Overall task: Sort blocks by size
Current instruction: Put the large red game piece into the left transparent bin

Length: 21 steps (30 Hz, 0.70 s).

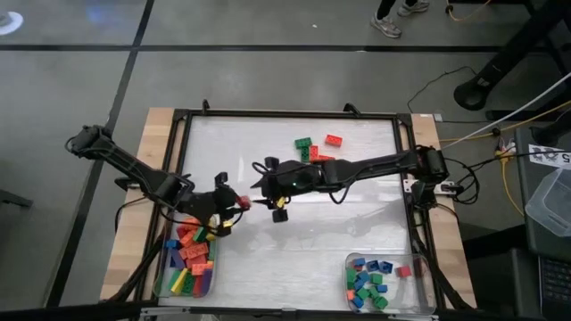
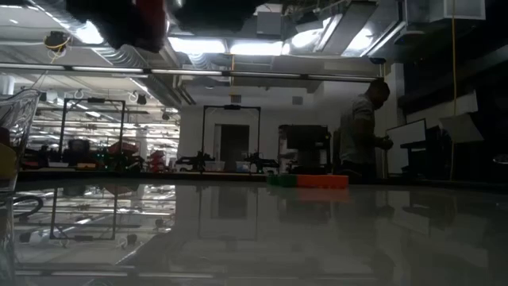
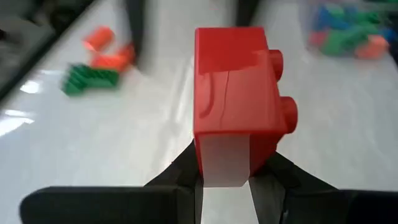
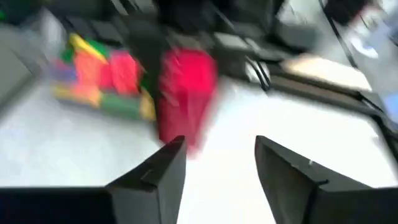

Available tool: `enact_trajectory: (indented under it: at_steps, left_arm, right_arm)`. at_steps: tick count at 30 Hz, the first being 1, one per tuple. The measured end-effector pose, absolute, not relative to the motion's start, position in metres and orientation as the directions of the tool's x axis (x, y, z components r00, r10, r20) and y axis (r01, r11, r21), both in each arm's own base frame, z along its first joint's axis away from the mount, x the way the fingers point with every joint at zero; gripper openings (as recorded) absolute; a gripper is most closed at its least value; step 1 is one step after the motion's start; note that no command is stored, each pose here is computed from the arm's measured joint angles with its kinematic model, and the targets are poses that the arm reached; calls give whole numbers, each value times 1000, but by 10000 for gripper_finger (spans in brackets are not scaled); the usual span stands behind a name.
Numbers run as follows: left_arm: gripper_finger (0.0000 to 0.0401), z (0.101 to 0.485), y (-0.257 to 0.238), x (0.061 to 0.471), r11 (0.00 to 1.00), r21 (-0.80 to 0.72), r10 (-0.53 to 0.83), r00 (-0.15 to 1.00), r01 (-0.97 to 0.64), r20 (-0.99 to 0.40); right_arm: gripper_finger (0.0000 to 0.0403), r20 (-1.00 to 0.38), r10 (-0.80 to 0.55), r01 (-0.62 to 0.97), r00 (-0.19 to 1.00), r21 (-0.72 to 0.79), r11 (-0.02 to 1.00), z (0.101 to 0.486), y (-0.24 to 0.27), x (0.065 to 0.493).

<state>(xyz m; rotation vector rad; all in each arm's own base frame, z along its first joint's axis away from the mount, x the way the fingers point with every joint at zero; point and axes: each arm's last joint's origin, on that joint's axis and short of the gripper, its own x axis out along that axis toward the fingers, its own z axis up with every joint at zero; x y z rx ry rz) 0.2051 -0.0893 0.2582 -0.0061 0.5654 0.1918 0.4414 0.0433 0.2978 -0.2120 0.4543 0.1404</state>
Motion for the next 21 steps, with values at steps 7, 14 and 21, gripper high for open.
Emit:
enact_trajectory:
  at_steps: [7, 14, 21]
  left_arm:
    - [85, 254, -96, 180, 971, -236, -143, 683, -45, -717]
    - [95, 253, -113, 151, 808, -573, -489, 386, -136, -782]
    - [104, 244, -122, 134, 780, -516, -447, 262, -355, -855]
  right_arm:
    - [214, -700, -151, -128, 698, -329, 936, 301, 16, 424]
    - [202, -887, -157, -71, 434, -208, 976, 275, -45, 404]
    - [199, -928, -144, 39, 343, -139, 990, 249, -94, 392]
